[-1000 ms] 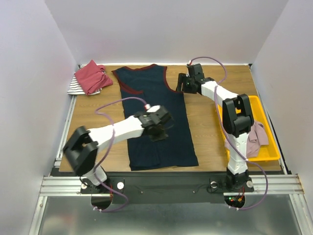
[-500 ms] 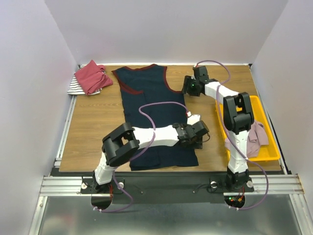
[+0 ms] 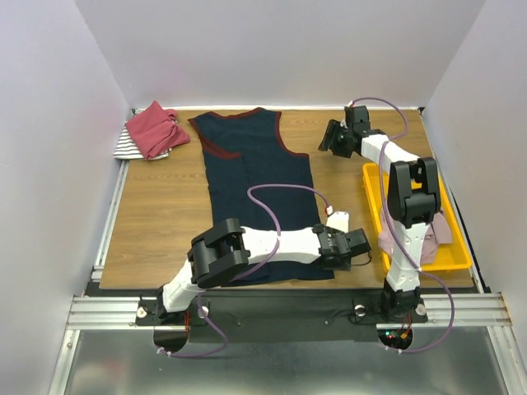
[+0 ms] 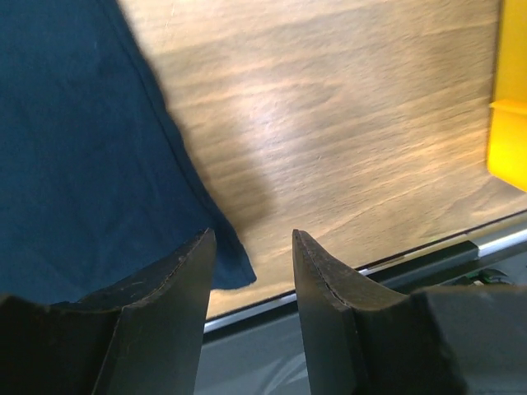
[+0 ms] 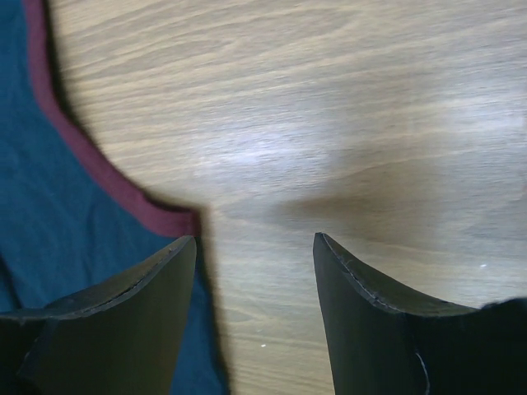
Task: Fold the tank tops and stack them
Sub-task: Fold the tank top
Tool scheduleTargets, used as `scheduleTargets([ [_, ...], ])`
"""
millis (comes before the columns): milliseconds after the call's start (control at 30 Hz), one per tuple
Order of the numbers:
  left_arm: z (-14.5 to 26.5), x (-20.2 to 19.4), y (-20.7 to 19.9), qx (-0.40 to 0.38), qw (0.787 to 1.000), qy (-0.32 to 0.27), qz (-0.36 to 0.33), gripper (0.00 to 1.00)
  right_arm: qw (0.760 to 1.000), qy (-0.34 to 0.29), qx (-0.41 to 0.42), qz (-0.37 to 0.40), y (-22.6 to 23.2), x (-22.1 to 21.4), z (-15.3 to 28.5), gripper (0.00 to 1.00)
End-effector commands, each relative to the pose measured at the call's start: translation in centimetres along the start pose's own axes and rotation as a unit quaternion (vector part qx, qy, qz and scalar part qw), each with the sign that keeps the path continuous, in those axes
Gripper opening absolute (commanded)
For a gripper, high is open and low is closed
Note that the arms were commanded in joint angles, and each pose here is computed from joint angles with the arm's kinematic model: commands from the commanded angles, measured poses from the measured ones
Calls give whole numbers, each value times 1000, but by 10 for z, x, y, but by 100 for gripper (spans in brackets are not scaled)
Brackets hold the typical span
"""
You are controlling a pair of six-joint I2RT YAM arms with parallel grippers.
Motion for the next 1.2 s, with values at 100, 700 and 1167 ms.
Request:
scheduleTargets([
  [100,3,1,2,48,999,2,4,52,999,-24,48,6,32,14,28,65],
  [700,15,10,9,-21,999,-19,25,0,994,35,100,27,38,-13,16,66],
  [1167,44,3,27,-130,989,-39,61,0,994,41,95,46,42,-34,-1,73],
])
Point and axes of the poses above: each gripper's point midway between its finger pads, its own z axis back along the fingers, its own y axis along the line the jaws close on, x = y × z, the point moved 2 cm from there along z, back along the fingers, and after that the axes turned 14 degrees about -z, right-handed, at the moved point
